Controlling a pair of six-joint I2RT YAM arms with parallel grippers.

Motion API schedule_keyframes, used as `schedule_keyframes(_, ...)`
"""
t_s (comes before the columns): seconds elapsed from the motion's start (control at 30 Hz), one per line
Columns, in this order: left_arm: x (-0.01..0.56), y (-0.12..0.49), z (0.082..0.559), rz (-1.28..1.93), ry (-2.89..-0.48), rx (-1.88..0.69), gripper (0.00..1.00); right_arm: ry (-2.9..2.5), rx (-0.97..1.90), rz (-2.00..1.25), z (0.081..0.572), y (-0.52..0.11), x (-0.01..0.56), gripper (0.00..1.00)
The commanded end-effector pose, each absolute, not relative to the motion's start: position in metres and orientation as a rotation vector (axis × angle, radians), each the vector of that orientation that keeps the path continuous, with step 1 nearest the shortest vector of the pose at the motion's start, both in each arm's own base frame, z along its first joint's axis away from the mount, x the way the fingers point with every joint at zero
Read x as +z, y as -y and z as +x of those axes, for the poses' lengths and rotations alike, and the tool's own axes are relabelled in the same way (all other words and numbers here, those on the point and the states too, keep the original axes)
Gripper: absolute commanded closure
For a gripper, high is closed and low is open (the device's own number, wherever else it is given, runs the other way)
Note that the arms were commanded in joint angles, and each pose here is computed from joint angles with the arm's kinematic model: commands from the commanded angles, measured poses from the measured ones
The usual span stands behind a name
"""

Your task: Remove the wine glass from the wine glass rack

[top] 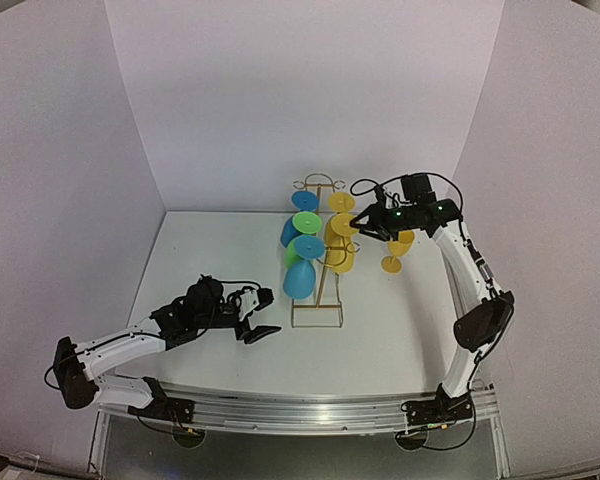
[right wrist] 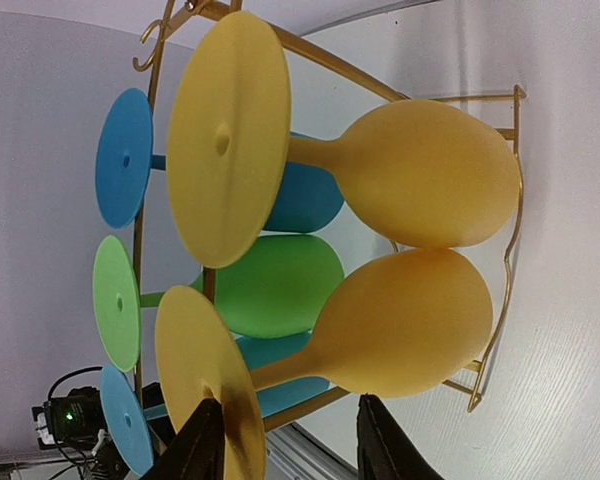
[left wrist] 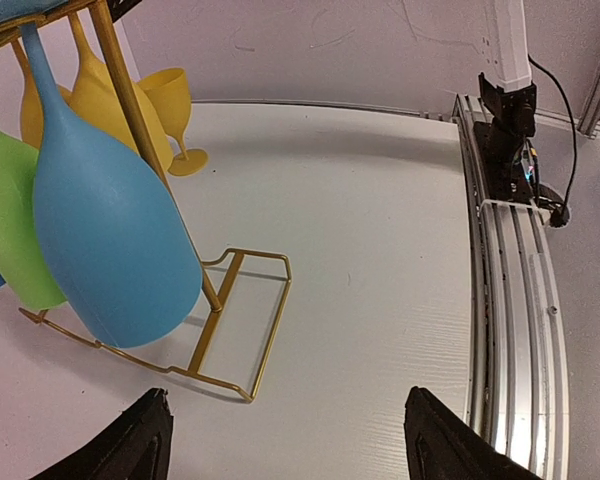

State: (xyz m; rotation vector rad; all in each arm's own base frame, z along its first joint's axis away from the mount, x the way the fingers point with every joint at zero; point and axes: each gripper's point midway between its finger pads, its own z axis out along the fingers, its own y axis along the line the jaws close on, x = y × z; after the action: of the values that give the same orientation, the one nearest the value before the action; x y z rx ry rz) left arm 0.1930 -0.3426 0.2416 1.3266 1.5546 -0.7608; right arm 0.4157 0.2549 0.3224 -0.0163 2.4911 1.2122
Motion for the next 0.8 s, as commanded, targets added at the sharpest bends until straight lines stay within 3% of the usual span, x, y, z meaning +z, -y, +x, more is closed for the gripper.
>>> schedule_keyframes(0.0, 0.261, 0.342, 0.193, 1.309, -1.504, -0.771, 0.21, -2.471, 1.259, -0.041, 0.413, -0.261, 0.33, 0.63)
schedule_keyframes(0.27, 0.263, 0.345, 0.191, 1.326, -1.492, -0.777, 0.21, -2.493, 1.29, 0.035, 0.41, -0.256, 0.33, 0.82)
schedule_keyframes(0.77, 0.262, 0.345, 0.188, 1.341, -1.485, -0.795, 0.21, -2.486, 1.249, 0.109, 0.406, -0.237, 0.332, 0.82)
